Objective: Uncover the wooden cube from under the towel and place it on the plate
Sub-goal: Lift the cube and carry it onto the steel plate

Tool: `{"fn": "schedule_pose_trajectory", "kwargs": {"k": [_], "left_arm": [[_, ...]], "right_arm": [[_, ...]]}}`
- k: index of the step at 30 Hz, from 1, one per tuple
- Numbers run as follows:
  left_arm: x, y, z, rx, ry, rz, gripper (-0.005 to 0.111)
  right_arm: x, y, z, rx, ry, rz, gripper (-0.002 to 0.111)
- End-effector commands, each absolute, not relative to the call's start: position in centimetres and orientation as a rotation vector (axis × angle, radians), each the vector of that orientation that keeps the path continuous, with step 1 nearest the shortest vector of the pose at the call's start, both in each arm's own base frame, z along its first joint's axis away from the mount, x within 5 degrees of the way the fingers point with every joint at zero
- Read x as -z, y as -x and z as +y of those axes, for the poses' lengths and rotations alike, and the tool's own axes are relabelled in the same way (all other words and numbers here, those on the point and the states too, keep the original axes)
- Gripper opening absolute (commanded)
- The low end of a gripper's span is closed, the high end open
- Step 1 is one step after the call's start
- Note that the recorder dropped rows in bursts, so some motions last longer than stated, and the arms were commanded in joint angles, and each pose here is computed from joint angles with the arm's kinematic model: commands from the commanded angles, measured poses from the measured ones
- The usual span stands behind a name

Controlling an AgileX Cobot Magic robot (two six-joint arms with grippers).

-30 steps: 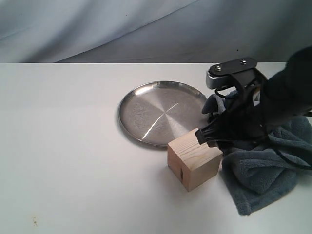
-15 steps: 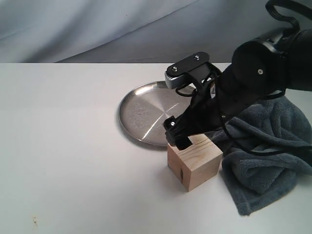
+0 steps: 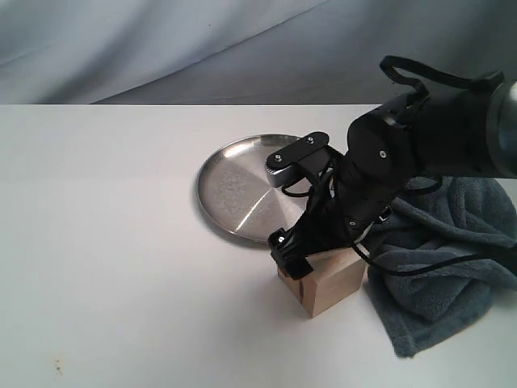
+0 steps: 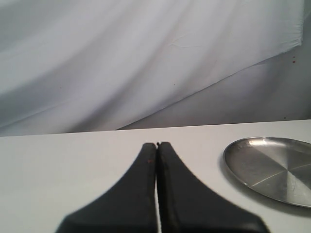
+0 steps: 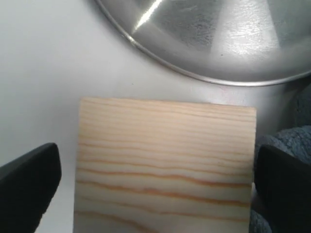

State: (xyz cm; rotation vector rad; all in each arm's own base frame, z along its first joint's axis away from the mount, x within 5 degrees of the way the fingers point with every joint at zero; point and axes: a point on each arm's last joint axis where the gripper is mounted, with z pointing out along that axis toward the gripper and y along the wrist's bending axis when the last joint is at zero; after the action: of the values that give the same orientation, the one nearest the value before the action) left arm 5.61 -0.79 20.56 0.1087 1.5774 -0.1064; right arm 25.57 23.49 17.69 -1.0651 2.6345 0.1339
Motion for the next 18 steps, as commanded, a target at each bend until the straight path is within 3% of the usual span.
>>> {"fn": "schedule_pose_trajectory", "kwargs": {"k": [1, 11, 14, 18], "left_arm": [[-20.5, -5.6, -0.8, 0.109, -0.102, 1.567, 0.000], [-20.5, -5.6, -0.8, 0.109, -0.102, 1.567, 0.000], [-20.5, -5.6, -0.8, 0.109, -0.102, 1.567, 0.000], [-20.5, -5.6, -0.8, 0.109, -0.102, 1.567, 0.000]], "right_arm": [[-17.5, -25.4, 23.6, -0.168, 1.000, 2.684, 0.105], [-16.4, -25.2, 23.7, -0.131, 1.033, 2.725, 0.101], [-16.4, -25.1, 23.7, -0.129, 1.026, 2.734, 0.094], [-16.4, -25.1, 23.7, -0.130, 1.008, 2.744, 0.075]]}}
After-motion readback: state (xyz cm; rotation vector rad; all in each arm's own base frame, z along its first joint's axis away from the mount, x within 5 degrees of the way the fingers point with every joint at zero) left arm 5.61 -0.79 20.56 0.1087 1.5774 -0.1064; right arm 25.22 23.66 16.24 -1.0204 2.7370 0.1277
